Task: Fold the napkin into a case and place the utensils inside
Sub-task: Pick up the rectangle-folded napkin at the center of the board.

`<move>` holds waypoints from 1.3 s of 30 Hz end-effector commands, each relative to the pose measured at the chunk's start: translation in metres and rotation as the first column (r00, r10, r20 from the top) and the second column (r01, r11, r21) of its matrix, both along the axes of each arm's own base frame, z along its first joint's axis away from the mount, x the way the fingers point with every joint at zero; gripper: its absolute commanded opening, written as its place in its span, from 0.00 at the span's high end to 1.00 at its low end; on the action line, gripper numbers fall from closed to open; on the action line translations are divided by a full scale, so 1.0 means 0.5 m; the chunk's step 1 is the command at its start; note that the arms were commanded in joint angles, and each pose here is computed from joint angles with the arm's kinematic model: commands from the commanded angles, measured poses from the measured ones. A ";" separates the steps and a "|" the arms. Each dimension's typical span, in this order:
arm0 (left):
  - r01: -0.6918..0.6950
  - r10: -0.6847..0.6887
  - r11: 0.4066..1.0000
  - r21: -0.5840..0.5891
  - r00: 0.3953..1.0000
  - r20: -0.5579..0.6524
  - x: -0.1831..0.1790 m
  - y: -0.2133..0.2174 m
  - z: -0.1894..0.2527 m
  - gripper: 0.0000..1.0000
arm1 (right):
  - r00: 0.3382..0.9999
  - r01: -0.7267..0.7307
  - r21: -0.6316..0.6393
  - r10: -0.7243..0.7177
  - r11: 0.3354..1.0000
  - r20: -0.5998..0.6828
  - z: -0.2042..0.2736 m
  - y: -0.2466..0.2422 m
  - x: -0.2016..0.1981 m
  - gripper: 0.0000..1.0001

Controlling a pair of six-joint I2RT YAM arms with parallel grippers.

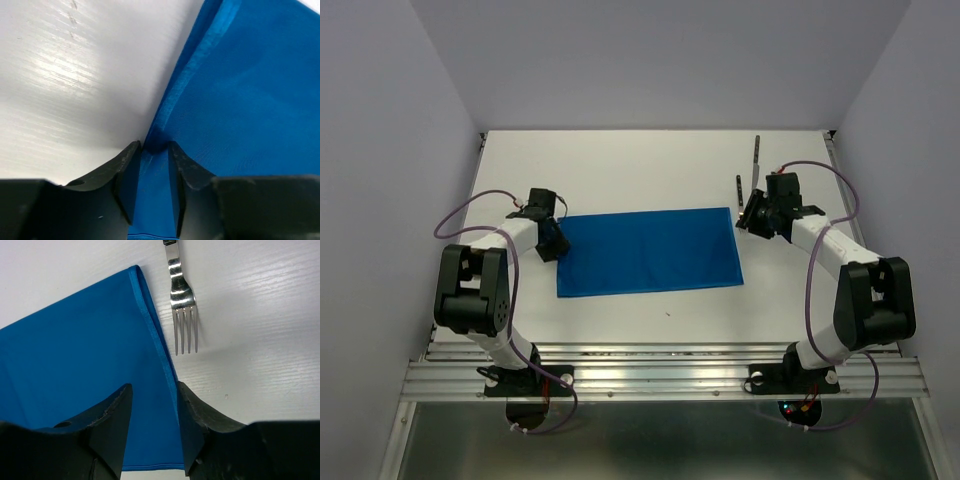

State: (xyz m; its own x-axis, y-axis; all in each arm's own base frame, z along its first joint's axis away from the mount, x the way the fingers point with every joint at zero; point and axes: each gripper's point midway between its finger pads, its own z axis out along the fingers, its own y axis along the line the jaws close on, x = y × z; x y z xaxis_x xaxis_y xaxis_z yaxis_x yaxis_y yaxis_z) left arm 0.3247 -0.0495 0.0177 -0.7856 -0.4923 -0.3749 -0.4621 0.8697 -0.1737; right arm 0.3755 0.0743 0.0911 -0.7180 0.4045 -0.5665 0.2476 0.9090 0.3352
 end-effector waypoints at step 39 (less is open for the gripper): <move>0.141 -0.149 0.988 0.068 0.980 0.129 0.051 -0.059 0.200 1.00 | 0.982 -0.137 0.097 0.147 0.986 -0.115 -0.106 0.066 -0.060 0.57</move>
State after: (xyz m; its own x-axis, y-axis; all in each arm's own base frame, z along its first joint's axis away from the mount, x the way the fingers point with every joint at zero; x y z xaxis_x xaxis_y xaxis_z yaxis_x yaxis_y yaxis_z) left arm 0.3443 -0.0695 0.0905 -0.7992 -0.3766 -0.4684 -0.3480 0.9254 -0.1501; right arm 0.3389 0.0930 0.0398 -0.8304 0.3666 -0.4195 0.2196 0.9074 0.3583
